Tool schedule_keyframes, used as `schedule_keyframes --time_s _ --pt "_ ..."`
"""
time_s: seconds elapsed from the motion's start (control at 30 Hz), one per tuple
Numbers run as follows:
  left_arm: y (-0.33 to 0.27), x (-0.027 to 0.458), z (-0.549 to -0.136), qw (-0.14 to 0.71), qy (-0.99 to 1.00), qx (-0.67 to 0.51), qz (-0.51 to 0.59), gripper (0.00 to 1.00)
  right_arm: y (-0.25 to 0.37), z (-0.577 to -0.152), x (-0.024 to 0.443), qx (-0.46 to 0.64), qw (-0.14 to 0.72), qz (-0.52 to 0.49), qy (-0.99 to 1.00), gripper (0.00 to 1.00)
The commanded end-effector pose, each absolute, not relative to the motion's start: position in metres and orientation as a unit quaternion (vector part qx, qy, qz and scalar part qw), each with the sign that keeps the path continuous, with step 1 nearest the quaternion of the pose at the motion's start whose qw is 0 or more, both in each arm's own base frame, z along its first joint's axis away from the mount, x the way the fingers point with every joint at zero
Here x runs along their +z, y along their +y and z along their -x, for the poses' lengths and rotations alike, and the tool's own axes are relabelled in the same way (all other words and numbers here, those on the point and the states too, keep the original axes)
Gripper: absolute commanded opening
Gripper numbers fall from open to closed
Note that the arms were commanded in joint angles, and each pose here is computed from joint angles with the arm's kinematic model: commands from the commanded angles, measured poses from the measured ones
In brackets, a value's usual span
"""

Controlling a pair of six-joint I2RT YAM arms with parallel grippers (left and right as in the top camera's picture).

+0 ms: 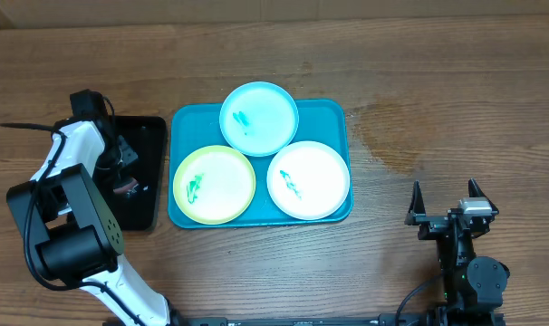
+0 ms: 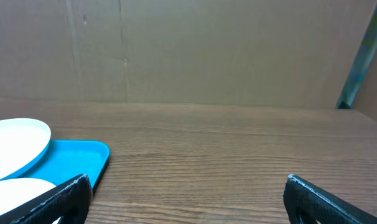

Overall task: Clean dirty plates on tray and stack at the side
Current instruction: 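Grasp the orange-and-green sponge with the left gripper and lift it, then carry the sponge with the left gripper onto the yellow plate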

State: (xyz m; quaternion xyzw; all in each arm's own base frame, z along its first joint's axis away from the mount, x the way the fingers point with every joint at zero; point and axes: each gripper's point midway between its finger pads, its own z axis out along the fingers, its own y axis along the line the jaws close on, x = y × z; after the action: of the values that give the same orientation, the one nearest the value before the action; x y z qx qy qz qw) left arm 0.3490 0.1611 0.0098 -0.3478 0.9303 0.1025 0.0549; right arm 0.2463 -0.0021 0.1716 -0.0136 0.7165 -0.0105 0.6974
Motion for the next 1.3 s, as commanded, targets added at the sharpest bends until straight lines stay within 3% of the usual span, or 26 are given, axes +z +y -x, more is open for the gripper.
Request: schedule_keyframes --time_s 0.0,0.4,0.53,0.77,0.9,1.03,1.27 --pt "0.169 0.039 -0.362 0.075 0.928 0.112 0.348 0.04 -0.004 -0.246 0.17 -0.015 0.699 0.013 0.715 1.0" --pt "0.131 0.168 -0.376 0.113 0.933 -0.005 0.342 0.04 -0.004 -0.246 0.17 -0.015 0.699 0.013 0.715 1.0" --pt "0.113 0.155 -0.369 0.083 0.939 -0.031 0.332 0.04 -0.004 -0.246 0.17 -0.015 0.699 0.013 0.715 1.0" --pt "0.071 0.081 -0.345 0.01 0.952 -0.054 0.302 0.04 -0.004 -0.246 0.17 -0.015 0.699 0.013 0.715 1.0" --pt "0.063 0.08 -0.34 0.001 0.954 -0.053 0.294 0.04 -0.004 -0.246 0.17 -0.015 0.699 0.013 0.715 1.0" --pt "0.064 0.122 -0.345 0.043 0.955 -0.055 0.289 0.04 -0.004 -0.246 0.17 -0.015 0.699 0.013 0.715 1.0" --pt "0.043 0.221 -0.342 0.192 0.95 -0.056 0.24 0.04 -0.004 -0.246 0.17 -0.015 0.699 0.013 0.715 1.0"
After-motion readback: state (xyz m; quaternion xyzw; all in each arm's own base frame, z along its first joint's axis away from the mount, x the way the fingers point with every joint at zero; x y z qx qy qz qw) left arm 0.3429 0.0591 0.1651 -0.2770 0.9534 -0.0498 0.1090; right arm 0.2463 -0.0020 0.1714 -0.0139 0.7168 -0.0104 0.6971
